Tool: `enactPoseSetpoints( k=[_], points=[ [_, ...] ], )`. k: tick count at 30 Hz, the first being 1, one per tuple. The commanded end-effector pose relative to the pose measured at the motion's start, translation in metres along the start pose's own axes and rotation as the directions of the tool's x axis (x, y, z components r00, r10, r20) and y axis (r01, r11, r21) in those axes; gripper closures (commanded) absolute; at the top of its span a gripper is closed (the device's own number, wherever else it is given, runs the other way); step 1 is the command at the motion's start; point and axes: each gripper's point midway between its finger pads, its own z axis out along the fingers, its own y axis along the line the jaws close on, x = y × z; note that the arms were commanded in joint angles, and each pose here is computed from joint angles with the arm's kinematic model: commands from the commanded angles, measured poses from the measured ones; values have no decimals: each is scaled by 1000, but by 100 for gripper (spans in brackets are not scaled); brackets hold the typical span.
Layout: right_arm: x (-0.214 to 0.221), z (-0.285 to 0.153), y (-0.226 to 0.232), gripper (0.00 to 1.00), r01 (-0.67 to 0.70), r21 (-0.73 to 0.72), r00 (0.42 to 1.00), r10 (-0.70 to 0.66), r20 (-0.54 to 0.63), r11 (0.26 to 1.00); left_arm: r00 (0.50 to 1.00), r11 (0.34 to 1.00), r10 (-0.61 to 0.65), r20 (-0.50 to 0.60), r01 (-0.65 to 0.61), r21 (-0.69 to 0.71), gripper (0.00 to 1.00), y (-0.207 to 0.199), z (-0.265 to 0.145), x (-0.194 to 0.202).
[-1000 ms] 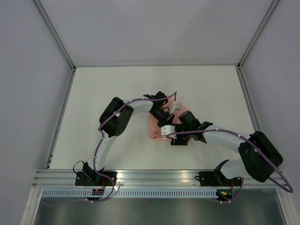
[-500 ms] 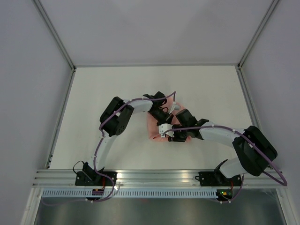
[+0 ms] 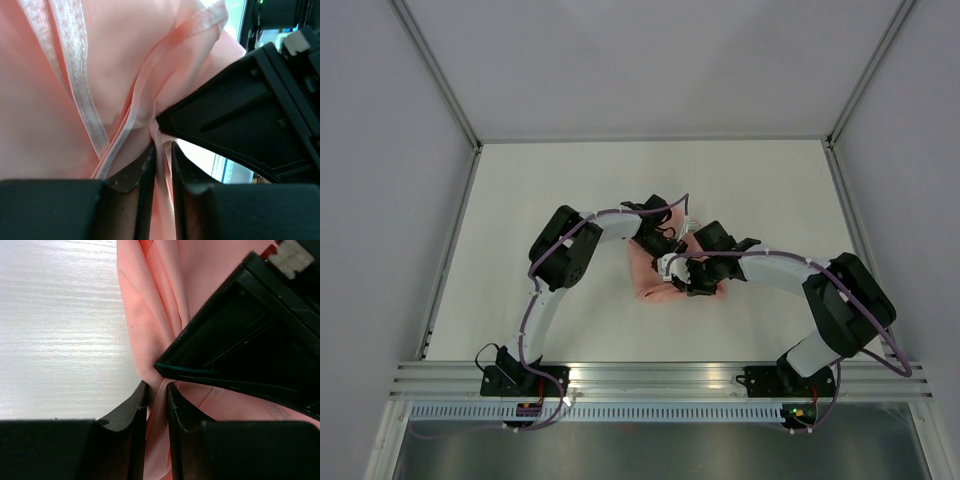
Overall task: Fold the napkin, place the utensils inside, and roll it up
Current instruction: Roll the napkin at the center of the board.
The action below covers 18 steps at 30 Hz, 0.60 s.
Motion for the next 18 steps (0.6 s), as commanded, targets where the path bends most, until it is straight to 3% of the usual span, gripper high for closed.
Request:
enactPoseSetpoints(
  k=[1, 6, 13, 18],
  points=[
    [32, 4, 39, 79, -118, -195, 991, 103, -85, 974, 999, 989, 24, 41, -17, -147, 73, 24, -12, -7],
    [35, 0, 47, 79, -189, -307, 982, 172, -81, 933, 993, 979, 59, 105, -37, -201, 71, 21, -25, -24],
    [37, 0, 42, 80, -228, -356, 974, 212, -84, 906, 947, 961, 93, 308, -4, -278, 68, 13, -68, -55],
    [40, 4, 40, 80, -264, -405, 964, 244, -102, 875, 876, 873, 200, 440, 44, -485, 70, 17, -114, -73]
  ],
)
